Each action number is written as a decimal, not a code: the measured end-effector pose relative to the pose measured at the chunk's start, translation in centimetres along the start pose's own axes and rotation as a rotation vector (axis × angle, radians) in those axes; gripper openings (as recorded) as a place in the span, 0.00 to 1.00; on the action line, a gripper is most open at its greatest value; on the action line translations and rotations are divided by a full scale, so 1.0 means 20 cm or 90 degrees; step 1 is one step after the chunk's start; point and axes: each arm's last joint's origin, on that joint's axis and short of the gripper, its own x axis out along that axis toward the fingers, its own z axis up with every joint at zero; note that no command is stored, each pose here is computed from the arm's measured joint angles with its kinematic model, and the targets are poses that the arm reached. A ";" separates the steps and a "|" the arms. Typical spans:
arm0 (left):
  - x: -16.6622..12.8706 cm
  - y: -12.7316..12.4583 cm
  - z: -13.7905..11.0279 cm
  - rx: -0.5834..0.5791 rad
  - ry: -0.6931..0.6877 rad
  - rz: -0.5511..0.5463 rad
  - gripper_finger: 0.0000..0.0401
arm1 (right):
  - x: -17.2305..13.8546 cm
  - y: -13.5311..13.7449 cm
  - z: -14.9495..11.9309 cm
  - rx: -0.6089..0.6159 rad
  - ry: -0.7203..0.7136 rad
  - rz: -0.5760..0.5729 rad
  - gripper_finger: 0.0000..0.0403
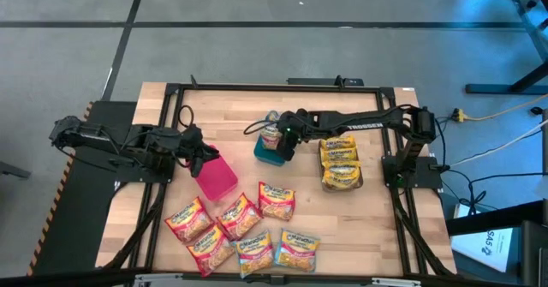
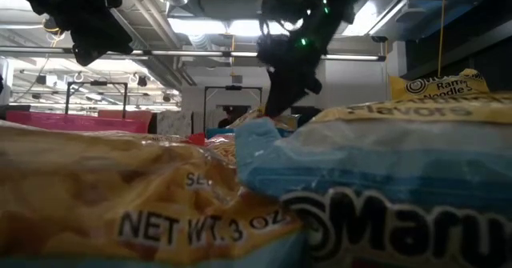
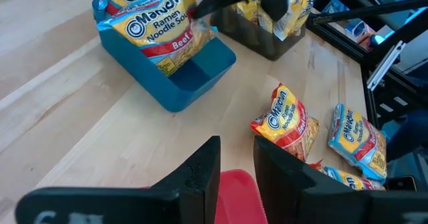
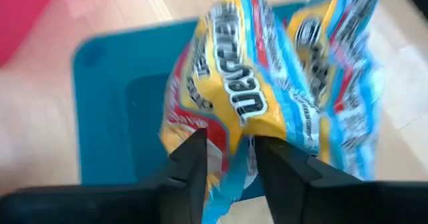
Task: Sort Maruchan noodles
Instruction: Put the blue noodle pack into the blue bin
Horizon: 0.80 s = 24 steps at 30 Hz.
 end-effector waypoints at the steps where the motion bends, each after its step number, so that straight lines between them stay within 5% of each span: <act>1: 0.00 0.00 0.00 0.000 0.000 0.000 0.21 | -0.02 0.00 0.03 -0.001 0.000 -0.001 0.33; 13: 0.00 0.00 0.00 0.003 0.000 0.000 0.21 | -0.26 0.01 0.21 -0.027 0.023 -0.027 0.36; 18: 0.00 0.00 0.00 0.005 -0.001 0.002 0.21 | -0.21 -0.03 0.24 -0.020 0.025 0.050 0.36; 24: 0.00 0.00 0.00 0.005 -0.001 0.003 0.21 | -0.17 -0.12 0.28 -0.056 0.019 0.048 0.36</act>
